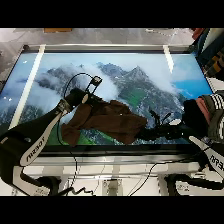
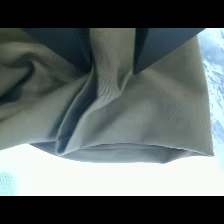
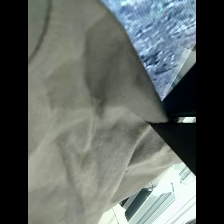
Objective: Fold the clothes and pants, and hang the long-sleeved shirts on hangers.
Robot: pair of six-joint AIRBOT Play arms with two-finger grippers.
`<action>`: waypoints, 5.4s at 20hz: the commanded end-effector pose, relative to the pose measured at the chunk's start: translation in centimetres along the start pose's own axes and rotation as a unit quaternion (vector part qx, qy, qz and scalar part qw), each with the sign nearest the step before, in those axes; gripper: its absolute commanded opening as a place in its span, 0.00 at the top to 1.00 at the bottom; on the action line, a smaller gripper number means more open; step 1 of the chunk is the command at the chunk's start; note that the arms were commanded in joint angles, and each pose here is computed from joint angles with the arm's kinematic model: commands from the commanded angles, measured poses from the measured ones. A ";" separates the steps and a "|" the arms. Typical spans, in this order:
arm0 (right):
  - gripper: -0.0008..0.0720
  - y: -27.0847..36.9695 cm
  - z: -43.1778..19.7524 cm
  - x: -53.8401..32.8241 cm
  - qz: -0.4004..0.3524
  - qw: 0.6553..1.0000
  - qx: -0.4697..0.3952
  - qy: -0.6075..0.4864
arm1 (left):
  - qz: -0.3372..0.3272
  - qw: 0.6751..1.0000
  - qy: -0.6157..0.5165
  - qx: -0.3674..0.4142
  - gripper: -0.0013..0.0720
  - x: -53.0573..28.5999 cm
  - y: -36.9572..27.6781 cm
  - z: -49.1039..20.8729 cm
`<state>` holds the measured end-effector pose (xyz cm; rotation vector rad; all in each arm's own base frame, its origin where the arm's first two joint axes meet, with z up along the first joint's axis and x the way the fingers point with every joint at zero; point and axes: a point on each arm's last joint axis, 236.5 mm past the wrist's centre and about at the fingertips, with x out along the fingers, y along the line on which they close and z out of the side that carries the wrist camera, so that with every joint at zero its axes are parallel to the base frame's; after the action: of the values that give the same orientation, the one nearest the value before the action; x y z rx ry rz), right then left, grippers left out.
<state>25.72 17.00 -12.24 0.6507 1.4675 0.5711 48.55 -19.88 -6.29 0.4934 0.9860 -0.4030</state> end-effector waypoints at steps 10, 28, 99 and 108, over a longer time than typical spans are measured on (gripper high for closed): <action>0.96 -0.1 0.1 0.0 -0.003 1.000 -0.001 -0.003 | 0.026 0.998 0.051 0.004 0.63 -0.7 2.8 -2.6; 0.96 -0.4 0.5 0.0 -0.008 1.000 -0.001 -0.010 | 0.008 0.999 0.034 -0.033 0.71 -2.0 2.8 -1.8; 0.97 12.1 16.7 -30.3 -0.333 0.845 -0.314 -0.277 | 0.027 0.928 -0.010 -0.371 0.97 -19.3 15.2 -15.0; 0.96 4.0 28.7 -20.1 -0.287 0.875 -0.226 -0.317 | -0.005 0.914 0.086 -0.396 0.97 -7.9 14.5 -19.1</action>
<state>50.43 4.00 5.91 -0.1282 0.8750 0.2340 38.91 3.59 -3.19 -0.2048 1.2013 0.0523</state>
